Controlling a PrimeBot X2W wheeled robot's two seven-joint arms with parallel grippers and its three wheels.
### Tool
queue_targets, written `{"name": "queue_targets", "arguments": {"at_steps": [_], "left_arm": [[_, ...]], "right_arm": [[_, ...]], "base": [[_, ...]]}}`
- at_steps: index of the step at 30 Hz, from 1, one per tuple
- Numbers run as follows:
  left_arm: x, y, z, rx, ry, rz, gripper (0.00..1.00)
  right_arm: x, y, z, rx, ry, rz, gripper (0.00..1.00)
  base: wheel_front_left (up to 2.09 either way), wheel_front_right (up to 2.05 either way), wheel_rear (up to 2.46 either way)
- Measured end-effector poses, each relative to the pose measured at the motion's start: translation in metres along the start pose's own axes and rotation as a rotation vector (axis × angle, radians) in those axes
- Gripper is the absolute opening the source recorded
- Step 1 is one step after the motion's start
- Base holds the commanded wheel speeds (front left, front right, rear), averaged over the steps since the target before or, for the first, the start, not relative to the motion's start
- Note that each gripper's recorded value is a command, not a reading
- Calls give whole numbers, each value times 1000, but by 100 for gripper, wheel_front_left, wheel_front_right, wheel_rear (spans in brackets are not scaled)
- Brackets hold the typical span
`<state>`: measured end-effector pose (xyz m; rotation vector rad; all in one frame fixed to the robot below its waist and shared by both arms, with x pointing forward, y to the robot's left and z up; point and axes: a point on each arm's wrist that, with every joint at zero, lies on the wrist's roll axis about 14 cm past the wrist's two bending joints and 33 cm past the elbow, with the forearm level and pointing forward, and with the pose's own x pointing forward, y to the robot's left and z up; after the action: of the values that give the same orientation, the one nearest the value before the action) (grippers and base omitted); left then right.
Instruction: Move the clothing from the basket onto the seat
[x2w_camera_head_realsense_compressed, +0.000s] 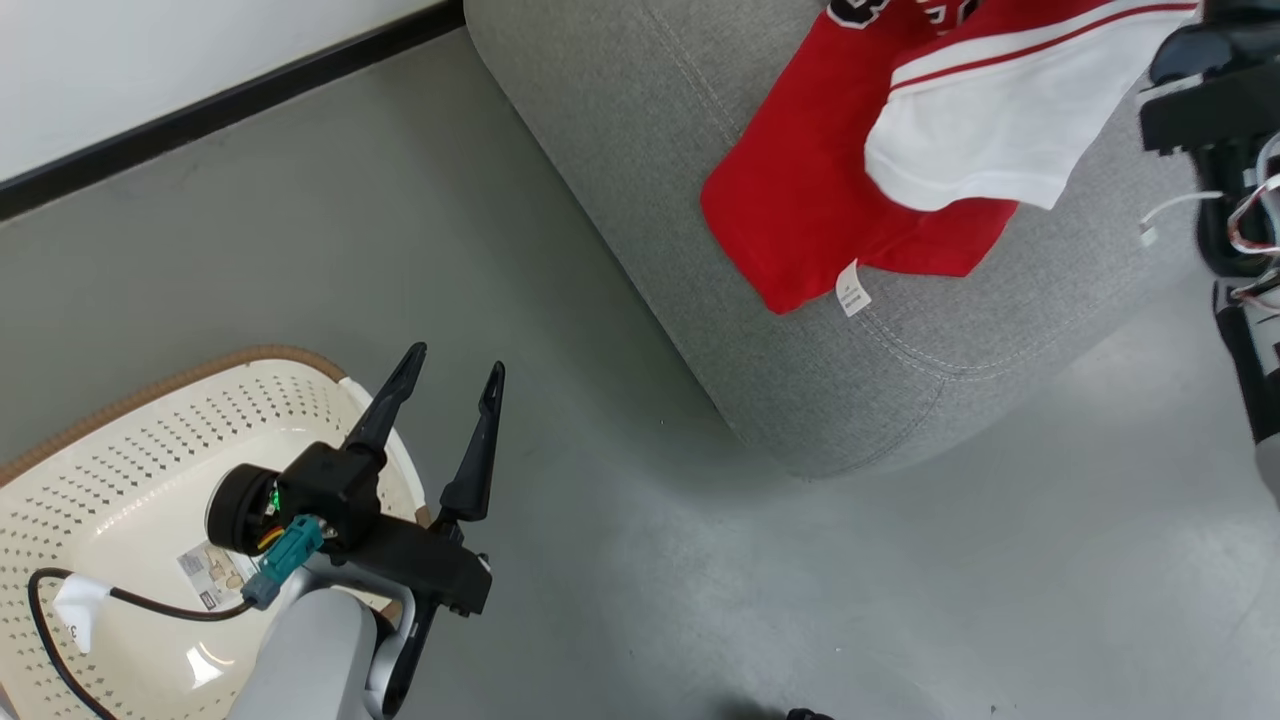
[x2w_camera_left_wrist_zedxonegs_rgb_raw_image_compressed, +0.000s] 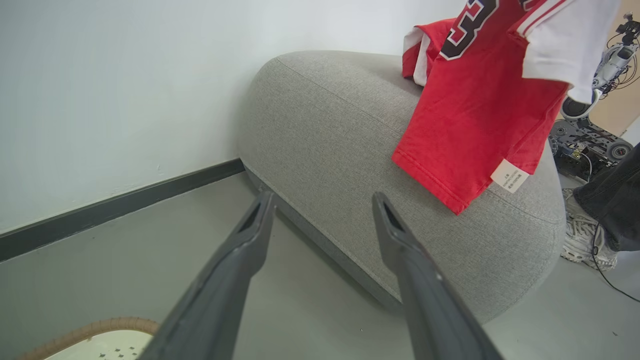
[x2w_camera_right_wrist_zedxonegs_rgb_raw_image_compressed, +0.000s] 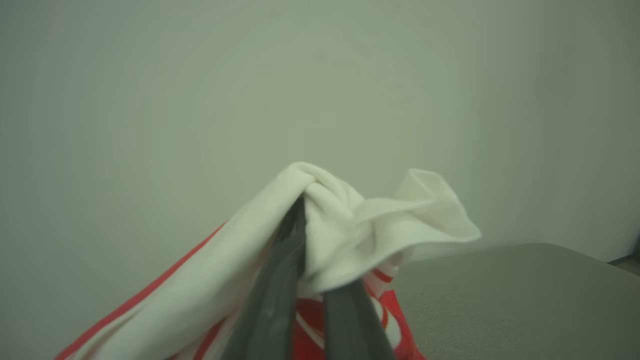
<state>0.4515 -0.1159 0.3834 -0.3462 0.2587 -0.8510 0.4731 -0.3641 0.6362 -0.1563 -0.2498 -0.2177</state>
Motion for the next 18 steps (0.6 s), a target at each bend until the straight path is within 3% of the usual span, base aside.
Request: {"name": "queue_targets", "arguments": {"at_steps": [18], "left_arm": [[-4, 32, -30, -41, 38, 45, 100]], "right_arm": [[32, -52, -19, -96, 53, -120, 0]], "base": [[0, 0, 0]]}}
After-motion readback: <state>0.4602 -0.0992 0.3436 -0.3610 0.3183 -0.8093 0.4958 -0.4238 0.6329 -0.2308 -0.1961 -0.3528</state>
